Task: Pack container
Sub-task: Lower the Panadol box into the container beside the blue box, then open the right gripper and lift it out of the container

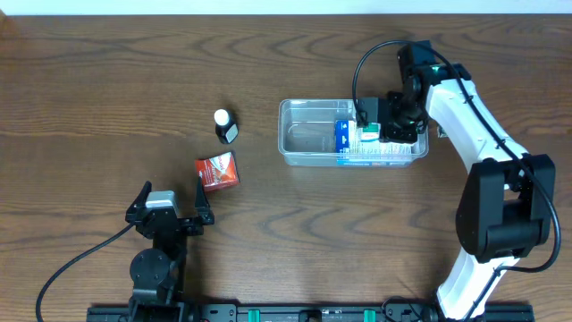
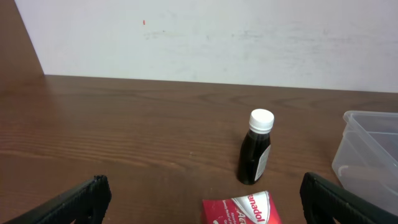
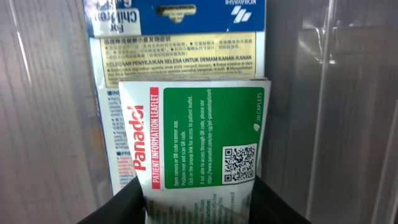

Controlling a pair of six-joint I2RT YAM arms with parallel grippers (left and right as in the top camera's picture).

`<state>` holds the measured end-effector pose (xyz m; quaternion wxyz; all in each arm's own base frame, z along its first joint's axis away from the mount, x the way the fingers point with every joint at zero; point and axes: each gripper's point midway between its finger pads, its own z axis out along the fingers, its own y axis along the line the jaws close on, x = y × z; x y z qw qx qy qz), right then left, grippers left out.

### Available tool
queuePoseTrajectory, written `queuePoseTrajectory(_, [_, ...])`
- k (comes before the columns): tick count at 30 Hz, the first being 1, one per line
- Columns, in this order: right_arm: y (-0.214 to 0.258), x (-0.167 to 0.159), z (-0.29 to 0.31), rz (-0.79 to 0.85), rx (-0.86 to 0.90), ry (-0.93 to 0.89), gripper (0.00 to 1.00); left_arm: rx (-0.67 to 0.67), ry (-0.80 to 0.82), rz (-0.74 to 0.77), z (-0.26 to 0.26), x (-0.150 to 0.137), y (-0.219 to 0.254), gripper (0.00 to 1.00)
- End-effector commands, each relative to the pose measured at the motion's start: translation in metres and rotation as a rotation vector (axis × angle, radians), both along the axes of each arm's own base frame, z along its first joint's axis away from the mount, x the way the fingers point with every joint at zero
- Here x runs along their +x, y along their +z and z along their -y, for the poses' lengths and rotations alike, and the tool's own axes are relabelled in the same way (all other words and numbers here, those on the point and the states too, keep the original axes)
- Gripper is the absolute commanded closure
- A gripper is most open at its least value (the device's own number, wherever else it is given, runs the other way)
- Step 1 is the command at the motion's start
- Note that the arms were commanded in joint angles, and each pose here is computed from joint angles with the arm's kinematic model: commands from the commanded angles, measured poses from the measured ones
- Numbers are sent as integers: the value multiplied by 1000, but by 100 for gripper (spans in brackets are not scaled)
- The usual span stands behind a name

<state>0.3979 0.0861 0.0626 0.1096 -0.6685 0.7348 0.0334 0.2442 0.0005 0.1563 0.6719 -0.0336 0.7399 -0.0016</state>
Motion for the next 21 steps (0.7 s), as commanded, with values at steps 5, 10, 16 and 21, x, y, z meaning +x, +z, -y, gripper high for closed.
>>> queuePoseTrajectory(5, [-5, 4, 15, 16, -6, 27, 56, 22, 10, -50, -2, -1, -18, 2])
queuePoseTrajectory(10, [-4, 9, 14, 37, 5, 26, 56, 22, 10, -50, -2, -1, -18, 2])
queuePoseTrajectory(16, [-5, 12, 13, 50, 8, 28, 55, 22, 10, -50, -2, -1, -18, 2])
queuePoseTrajectory(21, [-10, 12, 12, 58, 11, 32, 55, 22, 10, -50, -2, -1, -18, 2])
